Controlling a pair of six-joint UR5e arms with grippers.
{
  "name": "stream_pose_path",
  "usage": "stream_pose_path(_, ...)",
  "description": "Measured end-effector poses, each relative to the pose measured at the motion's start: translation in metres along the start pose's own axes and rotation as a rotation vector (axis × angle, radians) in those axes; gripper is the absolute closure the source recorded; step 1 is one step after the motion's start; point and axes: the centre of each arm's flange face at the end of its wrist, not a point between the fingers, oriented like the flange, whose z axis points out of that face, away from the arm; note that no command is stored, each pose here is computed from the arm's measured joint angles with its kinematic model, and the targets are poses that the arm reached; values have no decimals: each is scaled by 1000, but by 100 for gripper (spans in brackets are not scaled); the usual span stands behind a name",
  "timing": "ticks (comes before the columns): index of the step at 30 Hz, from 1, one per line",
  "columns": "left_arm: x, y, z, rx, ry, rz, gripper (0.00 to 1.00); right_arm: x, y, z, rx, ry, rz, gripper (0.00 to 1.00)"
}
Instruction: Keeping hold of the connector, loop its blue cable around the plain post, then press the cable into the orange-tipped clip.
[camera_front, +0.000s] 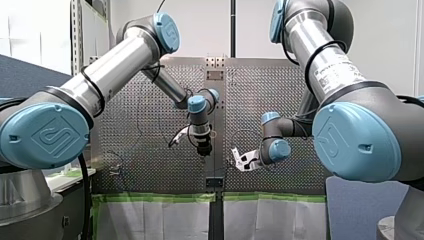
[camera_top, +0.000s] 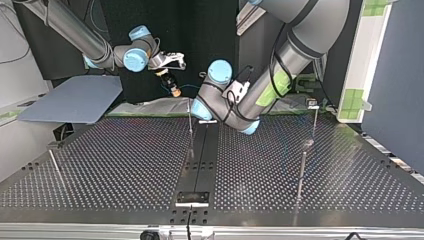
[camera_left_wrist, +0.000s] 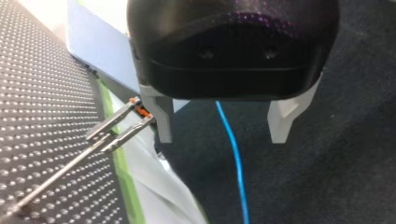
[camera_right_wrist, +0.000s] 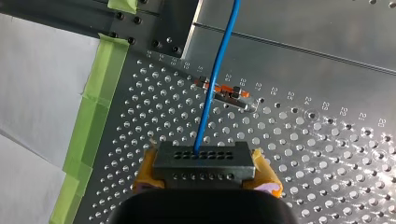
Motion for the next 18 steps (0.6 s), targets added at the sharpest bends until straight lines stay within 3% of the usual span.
stream_pose_path(12,-7,13,-2,-8,89,-16,0,0,0,0,0,0,0,100)
stream_pose_path(18,-8,9,8,0,135,-19,0,1,0,0,0,0,0,100)
